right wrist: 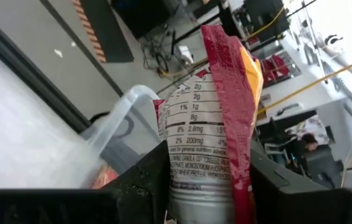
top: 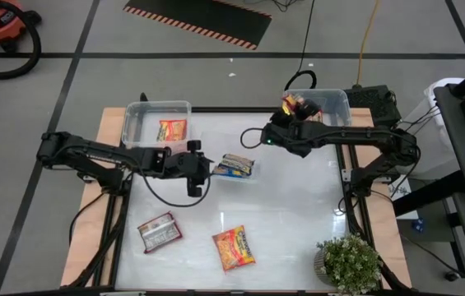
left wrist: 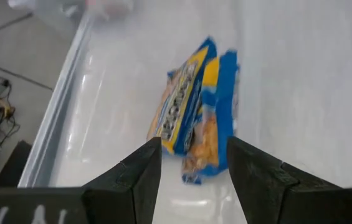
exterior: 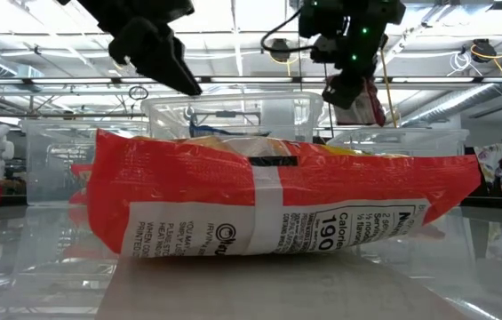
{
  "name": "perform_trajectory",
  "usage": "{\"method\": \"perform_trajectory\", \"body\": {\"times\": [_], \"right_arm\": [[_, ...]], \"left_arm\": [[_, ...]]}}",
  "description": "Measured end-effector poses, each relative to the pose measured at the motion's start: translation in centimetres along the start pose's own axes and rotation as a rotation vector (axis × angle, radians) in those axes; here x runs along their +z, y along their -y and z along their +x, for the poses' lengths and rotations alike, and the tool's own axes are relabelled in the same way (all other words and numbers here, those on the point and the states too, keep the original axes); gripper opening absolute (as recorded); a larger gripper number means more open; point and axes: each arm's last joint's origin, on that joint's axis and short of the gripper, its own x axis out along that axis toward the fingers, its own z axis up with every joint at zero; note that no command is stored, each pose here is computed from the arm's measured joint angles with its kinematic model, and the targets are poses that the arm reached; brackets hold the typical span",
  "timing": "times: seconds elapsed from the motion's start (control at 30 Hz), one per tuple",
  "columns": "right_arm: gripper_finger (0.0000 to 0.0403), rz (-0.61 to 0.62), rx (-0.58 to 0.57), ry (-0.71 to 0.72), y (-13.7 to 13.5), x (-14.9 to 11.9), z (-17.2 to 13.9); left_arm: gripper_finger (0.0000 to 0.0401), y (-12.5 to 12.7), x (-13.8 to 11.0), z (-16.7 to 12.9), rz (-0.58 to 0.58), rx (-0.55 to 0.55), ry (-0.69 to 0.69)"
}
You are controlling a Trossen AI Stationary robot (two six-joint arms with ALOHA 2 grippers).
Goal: Sort Maruchan noodles
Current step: Put the right red noodle pack into the top right transparent bin
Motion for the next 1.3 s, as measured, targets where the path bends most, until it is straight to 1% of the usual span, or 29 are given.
{"method": "perform_trajectory", "body": {"times": [0.1, 0.27, 0.43, 0.6, 0.7, 0.83, 0.93, 1.03, 1.1, 1.2, 1.3], "right_arm": [[0.013, -0.027, -0.013, -0.032, 0.3, -0.3, 0.7], [0.013, -0.095, -0.03, -0.075, 0.8, -0.5, 1.9], [0.013, -0.162, 0.001, -0.123, 1.2, -0.7, 3.0], [0.013, -0.209, -0.009, -0.168, 1.7, -0.9, 4.3], [0.013, -0.21, 0.016, -0.194, 2.0, -1.1, 5.0], [0.0133, -0.172, 0.092, -0.225, 2.0, -1.3, 5.6], [0.0146, -0.127, 0.141, -0.245, 2.0, -1.4, 5.9], [0.0167, -0.109, 0.167, -0.251, 2.0, -1.5, 5.9], [0.0183, -0.108, 0.167, -0.25, 2.0, -1.5, 5.8], [0.0204, -0.106, 0.157, -0.251, 2.0, -1.5, 5.8], [0.022, -0.101, 0.101, -0.254, 2.2, -1.6, 5.8]], "left_arm": [[0.0186, 0.1, 0.5, -0.3, -0.017, 0.001, 0.047], [0.0186, 0.5, 0.7, -0.9, -0.013, -0.009, 0.072], [0.0186, 0.4, 0.6, -2.9, 0.011, -0.011, 0.084], [0.0186, -0.8, -0.5, -4.5, 0.013, 0.104, 0.011], [0.0186, -1.4, -0.9, -4.5, 0.003, 0.11, -0.022], [0.0186, -1.7, -1.3, -4.1, -0.012, 0.105, -0.058], [0.0186, -1.9, -1.7, -3.9, -0.018, 0.099, -0.095], [0.0186, -1.8, -2.2, -3.7, -0.031, 0.04, -0.112], [0.0186, -1.7, -2.7, -3.5, -0.029, 0.004, -0.138], [0.0186, -1.6, -2.9, -3.6, -0.032, -0.002, -0.162], [0.0186, -1.6, -2.9, -3.6, -0.038, -0.003, -0.165]]}}
